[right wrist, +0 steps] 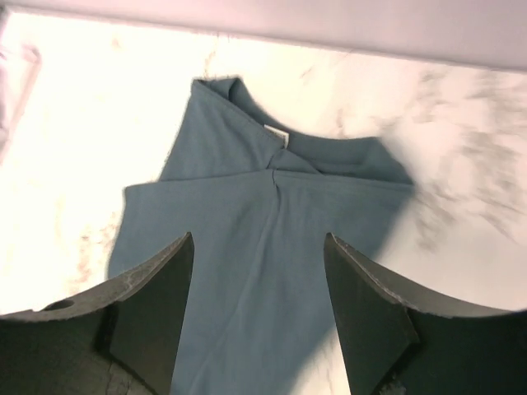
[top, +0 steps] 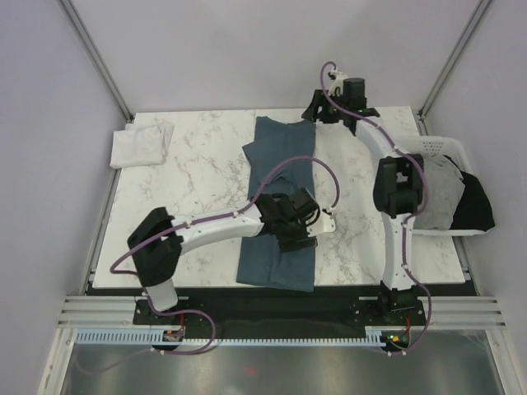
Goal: Fold and stack the t-shirts
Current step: Fold the tshirt
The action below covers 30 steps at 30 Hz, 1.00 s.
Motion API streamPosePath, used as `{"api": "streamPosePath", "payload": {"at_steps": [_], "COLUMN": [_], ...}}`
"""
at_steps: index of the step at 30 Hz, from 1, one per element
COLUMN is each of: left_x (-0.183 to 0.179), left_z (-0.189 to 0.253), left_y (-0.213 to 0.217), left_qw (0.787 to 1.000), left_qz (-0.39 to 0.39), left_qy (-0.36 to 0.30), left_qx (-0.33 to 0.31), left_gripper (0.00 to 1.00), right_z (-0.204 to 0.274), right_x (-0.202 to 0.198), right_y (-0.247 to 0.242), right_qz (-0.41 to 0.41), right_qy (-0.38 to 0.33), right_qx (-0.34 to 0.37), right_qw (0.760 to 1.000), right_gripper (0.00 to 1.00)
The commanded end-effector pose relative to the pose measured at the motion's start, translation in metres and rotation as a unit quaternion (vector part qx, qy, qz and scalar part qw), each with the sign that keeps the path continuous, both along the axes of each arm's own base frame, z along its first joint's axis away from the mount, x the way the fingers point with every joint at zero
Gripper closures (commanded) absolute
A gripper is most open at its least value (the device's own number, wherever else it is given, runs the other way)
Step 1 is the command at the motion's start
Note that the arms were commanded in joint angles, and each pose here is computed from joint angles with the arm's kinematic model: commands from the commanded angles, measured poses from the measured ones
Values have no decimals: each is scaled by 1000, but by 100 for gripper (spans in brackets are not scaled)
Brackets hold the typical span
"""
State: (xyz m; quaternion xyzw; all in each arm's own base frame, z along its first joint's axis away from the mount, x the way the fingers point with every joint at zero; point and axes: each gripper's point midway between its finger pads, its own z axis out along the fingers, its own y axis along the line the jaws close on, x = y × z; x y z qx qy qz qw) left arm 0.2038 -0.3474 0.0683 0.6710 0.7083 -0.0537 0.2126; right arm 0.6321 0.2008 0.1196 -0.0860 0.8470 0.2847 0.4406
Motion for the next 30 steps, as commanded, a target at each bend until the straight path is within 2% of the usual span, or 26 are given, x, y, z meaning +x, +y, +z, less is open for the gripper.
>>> {"api": "streamPosePath", "payload": {"at_steps": [1,2,3,4,5,6,7,8,12,15,21,23,30], "left_x": [4,5,18,25,26,44,53,55,81,102,134,138,155], "left_z": [75,90,90,93,98,95,96,96,77,62,27,12,-5], "left_y": [-1,4,16,24,28,45,51,53,75,84,89,88,87], "left_qw": [994,991,990,987,982,977,972,966,955,947,927,919,906], "left_qz": [32,36,60,76,89,125,141,150,190,211,255,267,289], "left_qy": [-5,-6,-1,3,26,38,44,66,79,73,125,155,192], "left_qx": [-106,-128,-131,-140,-162,-169,-183,-199,-215,-229,-245,-245,-245], "left_gripper": [23,23,22,21,21,21,21,21,22,23,26,27,27], "right_z": [155,156,177,151,147,155,130,125,76,53,20,19,-3], "right_x": [-37,-47,-65,-82,-92,-106,-120,-130,-170,-183,-186,-188,-196], "right_y": [-37,-41,-43,-40,-40,-40,-39,-34,-21,-17,-8,-1,18], "right_qz": [-14,-12,-10,3,5,7,10,24,34,44,72,87,108], "right_qy": [-122,-126,-139,-105,-92,-92,-56,-44,51,65,107,119,150], "right_qx": [27,17,19,19,26,32,38,51,113,132,147,165,172], "right_qw": [992,992,990,994,995,995,998,997,992,988,981,975,968], "right_gripper": [27,27,27,27,27,27,27,28,28,28,28,28,28]}}
